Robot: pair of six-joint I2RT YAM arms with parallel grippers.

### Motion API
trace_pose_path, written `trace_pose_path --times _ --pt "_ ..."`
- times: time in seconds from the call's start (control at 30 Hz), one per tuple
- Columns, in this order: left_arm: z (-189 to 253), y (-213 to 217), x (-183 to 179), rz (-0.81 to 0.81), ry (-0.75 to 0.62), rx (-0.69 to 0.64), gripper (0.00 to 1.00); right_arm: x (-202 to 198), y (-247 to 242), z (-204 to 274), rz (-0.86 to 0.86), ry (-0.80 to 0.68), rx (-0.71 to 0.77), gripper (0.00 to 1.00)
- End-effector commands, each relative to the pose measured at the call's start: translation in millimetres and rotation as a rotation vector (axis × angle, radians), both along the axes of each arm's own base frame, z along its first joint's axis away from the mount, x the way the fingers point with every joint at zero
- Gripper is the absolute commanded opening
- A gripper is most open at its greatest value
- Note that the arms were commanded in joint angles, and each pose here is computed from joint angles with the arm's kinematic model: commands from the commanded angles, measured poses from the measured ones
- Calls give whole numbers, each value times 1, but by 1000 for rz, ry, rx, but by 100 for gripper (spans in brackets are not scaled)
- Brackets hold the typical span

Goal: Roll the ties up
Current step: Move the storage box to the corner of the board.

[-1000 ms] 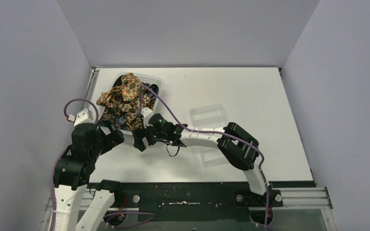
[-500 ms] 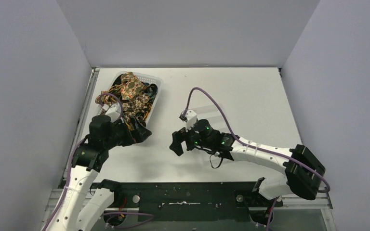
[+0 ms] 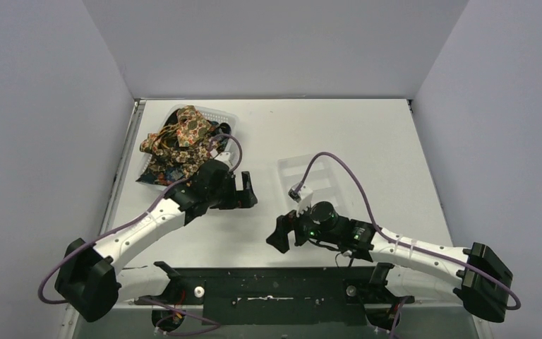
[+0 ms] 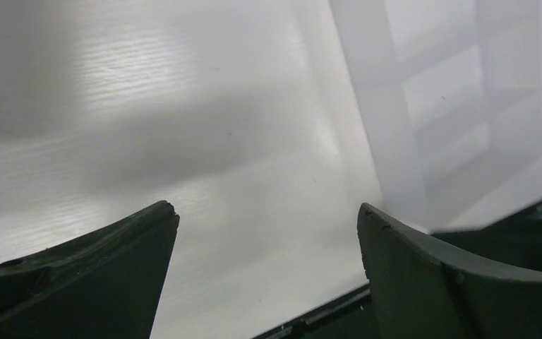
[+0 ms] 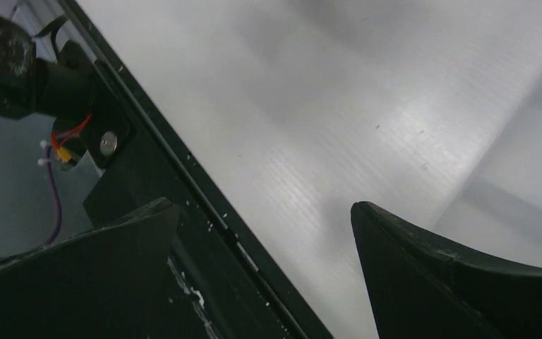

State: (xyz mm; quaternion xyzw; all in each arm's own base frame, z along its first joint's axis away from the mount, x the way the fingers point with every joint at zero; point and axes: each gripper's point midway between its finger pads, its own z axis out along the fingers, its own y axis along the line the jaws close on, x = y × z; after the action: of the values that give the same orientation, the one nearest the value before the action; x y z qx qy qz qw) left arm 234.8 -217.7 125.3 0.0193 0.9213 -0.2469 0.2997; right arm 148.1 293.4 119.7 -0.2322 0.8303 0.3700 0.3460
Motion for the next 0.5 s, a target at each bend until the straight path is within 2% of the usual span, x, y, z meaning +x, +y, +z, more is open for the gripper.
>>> trace_pose_path --times 0.0,0.23,0.3,0.4,0.47 --pt "19 15 64 217 -148 36 97 -37 9 1 109 1 47 100" --pt "-16 63 109 315 -96 107 97 -55 5 -37 141 36 -88 100" --pt "-21 74 114 322 -89 139 97 -51 -9 -54 86 66 -181 100" --pt "-26 92 118 347 -65 164 97 -24 -37 -69 -100 40 -327 100" --pt "-22 90 119 315 -70 147 97 -10 -49 -73 -163 34 -360 100"
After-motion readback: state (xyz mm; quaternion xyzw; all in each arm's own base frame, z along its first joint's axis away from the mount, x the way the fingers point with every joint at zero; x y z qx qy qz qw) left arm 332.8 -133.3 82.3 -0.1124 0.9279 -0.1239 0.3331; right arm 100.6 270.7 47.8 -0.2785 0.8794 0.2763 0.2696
